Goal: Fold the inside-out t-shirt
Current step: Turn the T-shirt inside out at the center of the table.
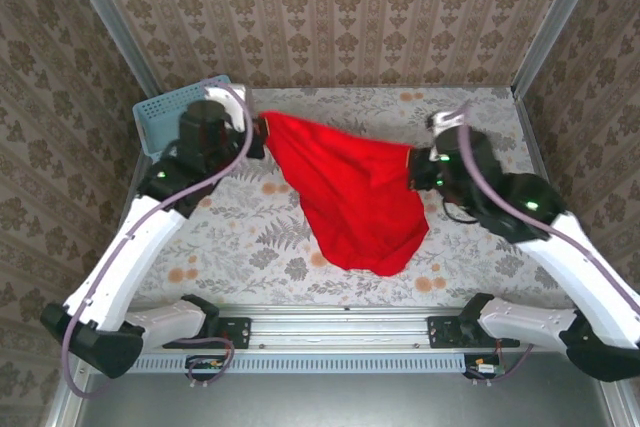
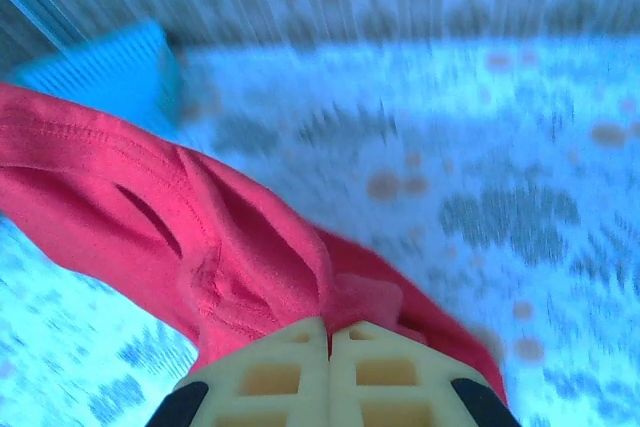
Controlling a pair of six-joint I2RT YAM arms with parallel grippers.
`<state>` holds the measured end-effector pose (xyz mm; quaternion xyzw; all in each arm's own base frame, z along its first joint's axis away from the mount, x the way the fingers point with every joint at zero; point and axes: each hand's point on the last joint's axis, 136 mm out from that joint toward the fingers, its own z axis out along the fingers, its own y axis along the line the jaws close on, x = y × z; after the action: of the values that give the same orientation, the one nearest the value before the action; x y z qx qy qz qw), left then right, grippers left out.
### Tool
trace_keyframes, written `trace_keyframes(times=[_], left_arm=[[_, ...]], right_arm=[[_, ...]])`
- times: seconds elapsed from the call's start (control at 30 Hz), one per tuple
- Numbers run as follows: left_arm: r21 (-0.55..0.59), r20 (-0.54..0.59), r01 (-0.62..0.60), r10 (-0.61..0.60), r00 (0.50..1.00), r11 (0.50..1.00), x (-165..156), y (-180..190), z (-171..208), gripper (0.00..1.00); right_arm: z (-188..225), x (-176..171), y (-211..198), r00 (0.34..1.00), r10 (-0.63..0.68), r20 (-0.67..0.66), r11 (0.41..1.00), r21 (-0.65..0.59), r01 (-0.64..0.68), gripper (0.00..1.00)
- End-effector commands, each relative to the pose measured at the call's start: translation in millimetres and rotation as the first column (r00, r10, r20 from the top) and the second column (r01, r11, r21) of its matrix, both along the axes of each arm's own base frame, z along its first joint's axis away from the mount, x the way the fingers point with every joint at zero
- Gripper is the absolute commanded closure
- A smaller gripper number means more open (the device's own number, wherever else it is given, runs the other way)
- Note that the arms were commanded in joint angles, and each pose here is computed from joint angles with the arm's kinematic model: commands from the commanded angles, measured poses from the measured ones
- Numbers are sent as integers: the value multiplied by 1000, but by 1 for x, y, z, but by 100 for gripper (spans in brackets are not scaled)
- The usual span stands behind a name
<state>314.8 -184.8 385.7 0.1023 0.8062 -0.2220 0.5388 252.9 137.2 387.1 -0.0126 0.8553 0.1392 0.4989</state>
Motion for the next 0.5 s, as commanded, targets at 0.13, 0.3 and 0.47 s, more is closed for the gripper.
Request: trace_keyframes(times=[0.13,0.3,0.47], left_arm=[[47,59,59,-62,996,997,-26,-3,-7,100],[151,-258,0,39,965,989,-20,7,-134,100],[233,-503,-4,124,855,972,-31,19,-227,96]], right_arm=[[-25,-25,-30,1000,-23,-4,999,-50,22,100],[-134,-22,-11,970,-32,-239,996,-91,10,100],[-198,-18,29,925,47,-377,999,15,-44,100]])
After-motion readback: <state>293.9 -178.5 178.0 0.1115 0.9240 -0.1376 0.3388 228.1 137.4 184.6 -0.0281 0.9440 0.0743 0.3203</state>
